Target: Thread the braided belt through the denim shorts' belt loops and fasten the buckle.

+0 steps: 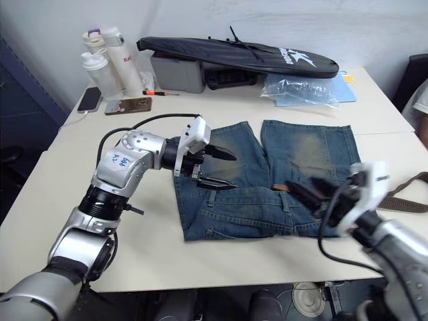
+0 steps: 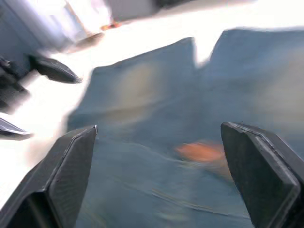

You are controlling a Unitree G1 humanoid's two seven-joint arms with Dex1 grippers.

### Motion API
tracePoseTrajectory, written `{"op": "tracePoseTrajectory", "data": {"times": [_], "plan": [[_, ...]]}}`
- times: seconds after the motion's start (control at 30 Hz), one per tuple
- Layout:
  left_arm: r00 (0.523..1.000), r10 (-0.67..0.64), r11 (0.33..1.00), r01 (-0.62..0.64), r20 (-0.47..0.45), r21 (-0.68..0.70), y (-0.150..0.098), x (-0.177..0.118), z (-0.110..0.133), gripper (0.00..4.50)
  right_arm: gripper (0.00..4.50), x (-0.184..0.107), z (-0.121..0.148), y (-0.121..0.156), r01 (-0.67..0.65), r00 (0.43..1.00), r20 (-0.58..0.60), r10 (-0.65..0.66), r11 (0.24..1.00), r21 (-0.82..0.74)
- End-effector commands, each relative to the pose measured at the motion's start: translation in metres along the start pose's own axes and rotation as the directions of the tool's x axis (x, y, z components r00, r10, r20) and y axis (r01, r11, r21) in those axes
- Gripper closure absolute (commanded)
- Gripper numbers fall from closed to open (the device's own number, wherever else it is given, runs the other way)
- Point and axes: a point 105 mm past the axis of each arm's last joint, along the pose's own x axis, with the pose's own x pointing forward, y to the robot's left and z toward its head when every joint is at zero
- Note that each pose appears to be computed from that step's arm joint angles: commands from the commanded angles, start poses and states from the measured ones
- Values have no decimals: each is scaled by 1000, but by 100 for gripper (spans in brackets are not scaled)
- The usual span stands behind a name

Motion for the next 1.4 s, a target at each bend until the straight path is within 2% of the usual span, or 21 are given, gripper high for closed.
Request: {"op": "tracePoseTrajectory", "data": {"times": [0.03, 0.27, 0.43, 0.57, 0.7, 0.97, 1.17, 1.4], "plan": [[999, 52, 998, -52, 12, 22, -3, -10, 8, 0, 7, 2, -5, -1, 48, 996, 71, -59, 989, 138], [992, 129, 992, -129, -15, -4, -11, -19, 1, 0, 7, 17, -4, -9, 51, 986, 120, -116, 893, 447], [984, 176, 984, -176, -35, -10, -12, -24, -2, 0, 7, 4, -10, -11, 142, 983, 9, -181, 800, 582], [982, 186, 982, -186, -22, -10, -14, -25, 0, 0, 7, -1, -10, -15, 179, 976, -8, -217, 783, 596], [981, 194, 981, -194, -3, 0, -12, -22, 6, 0, 7, -5, -11, -30, 223, 965, -26, -261, 764, 606], [982, 187, 982, -187, -7, 21, -11, -20, 10, 0, 7, -1, -2, -45, 211, 968, -15, -252, 775, 596], [983, 184, 982, -183, -20, 35, -12, -19, 9, 0, 7, 8, -6, -50, 202, 971, -17, -240, 772, 603], [981, 192, 981, -191, -23, 40, -13, -19, 9, 0, 7, 19, -8, -67, 225, 957, 12, -290, 766, 602]]}}
